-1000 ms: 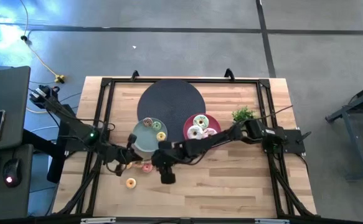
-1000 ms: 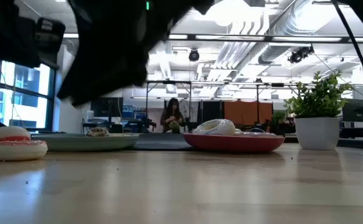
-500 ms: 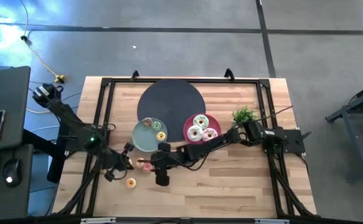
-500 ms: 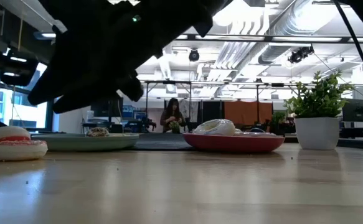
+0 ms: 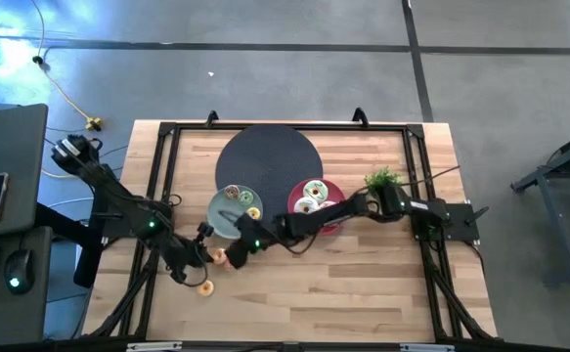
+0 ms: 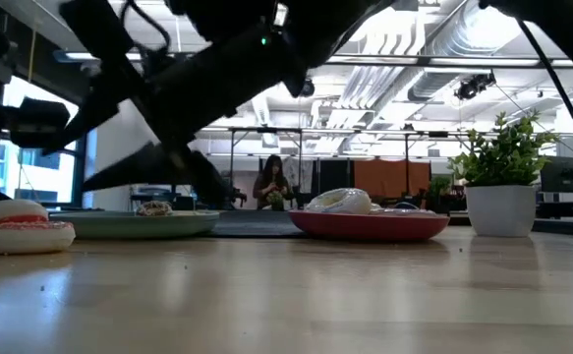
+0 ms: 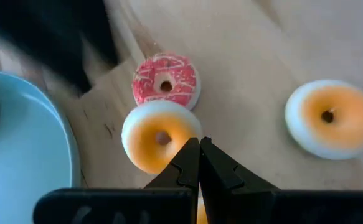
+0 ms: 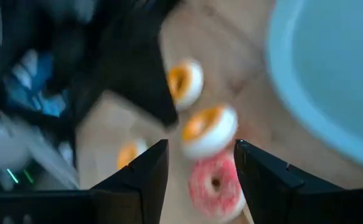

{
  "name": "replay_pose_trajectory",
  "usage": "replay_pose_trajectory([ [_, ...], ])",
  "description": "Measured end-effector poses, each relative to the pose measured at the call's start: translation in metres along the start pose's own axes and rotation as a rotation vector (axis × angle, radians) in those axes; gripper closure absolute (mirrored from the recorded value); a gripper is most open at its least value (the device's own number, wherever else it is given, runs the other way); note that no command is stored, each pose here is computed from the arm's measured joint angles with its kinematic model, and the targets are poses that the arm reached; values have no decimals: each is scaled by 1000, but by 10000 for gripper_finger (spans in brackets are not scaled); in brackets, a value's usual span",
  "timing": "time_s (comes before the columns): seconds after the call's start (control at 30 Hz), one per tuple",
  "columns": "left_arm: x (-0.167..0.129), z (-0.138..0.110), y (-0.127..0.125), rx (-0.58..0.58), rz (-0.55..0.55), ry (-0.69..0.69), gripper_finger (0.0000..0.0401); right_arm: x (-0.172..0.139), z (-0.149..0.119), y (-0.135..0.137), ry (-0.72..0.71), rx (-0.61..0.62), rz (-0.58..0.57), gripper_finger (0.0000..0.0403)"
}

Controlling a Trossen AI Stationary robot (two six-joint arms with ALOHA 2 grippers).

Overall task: Pick & Place donuts
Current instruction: Put the small red doughnut on the blue plate

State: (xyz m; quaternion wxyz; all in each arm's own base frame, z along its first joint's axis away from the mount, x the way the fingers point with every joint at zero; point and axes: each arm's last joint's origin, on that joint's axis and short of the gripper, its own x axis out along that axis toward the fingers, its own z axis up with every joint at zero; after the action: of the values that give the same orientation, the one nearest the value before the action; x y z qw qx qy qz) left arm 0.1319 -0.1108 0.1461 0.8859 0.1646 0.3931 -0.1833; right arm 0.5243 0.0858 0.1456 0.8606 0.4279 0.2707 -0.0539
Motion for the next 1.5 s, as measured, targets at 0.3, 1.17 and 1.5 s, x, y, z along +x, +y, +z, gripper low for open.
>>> replay_pose_trajectory([
  [0.3,12,-1,-3,17,30,26,401,-1,1,-13,155,38,-23,229],
  [1.17,12,3,-1,44,94,133,401,-2,0,-10,176,185,2,217],
  [1.5,34,10,8,23,98,100,401,1,6,-16,144,187,-4,165],
])
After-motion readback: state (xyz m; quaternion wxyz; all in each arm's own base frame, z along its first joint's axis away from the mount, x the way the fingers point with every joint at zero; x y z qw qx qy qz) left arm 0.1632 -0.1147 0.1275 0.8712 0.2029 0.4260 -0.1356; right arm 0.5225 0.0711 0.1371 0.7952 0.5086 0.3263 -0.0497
